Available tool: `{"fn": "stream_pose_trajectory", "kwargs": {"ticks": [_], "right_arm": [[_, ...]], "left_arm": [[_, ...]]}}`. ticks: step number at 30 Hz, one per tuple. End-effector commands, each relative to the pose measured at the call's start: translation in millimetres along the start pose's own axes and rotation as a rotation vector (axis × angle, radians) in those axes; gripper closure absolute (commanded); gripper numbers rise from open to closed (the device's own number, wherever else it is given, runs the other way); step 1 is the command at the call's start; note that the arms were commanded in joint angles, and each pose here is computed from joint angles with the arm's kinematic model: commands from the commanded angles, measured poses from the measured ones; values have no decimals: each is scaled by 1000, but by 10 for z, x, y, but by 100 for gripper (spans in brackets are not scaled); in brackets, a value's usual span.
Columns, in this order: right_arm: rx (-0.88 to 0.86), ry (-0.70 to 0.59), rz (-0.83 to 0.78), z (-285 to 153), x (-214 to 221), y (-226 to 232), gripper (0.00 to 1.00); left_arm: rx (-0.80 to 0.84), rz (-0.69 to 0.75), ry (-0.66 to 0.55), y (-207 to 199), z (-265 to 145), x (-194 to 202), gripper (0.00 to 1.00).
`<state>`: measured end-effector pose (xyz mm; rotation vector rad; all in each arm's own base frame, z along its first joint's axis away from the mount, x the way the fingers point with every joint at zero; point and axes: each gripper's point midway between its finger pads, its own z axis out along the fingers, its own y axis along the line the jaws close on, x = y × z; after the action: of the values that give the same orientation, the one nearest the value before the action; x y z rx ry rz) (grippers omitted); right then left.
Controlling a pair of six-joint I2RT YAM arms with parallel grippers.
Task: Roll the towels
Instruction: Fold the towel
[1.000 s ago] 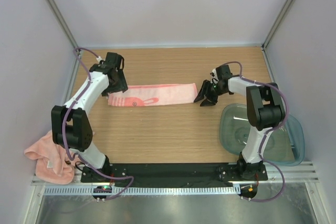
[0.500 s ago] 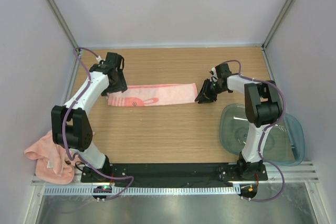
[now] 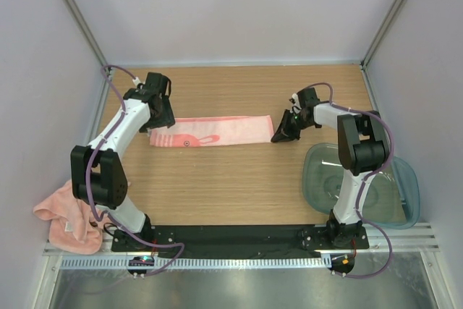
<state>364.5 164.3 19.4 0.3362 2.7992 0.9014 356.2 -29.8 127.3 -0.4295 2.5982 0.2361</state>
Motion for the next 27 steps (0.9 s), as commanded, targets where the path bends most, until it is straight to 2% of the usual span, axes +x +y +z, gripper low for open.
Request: {"fn": "stream_pose_trajectory", "kwargs": {"ticks": [1,7,10,15,18,23,27], "right_arm": [[34,-46,11,-207,-144,-120,88],[189,-135,105,-632,-309,-665,90],[262,-169,105,-811,-382,-737,91],[253,-227,69,-1048,-552,-507,92],[265,-252,8,-1173,-624,-313,91],[250,-230,-127,-1165,-569,232,92],[226,-220,-224,-1059,-480,678,92]], "left_arm": [[34,-16,-46,-35,-70,-84,29],[66,-28,-51,-89,-109,-95,30],[68,-23,-52,-91,-115,-102,31],[103,-26,-69,-118,-182,-113,31],[167,-41,-103,-171,-313,-143,25],[157,-113,-268,71,-617,-229,14],[228,-86,-285,82,-732,-52,16]]}}
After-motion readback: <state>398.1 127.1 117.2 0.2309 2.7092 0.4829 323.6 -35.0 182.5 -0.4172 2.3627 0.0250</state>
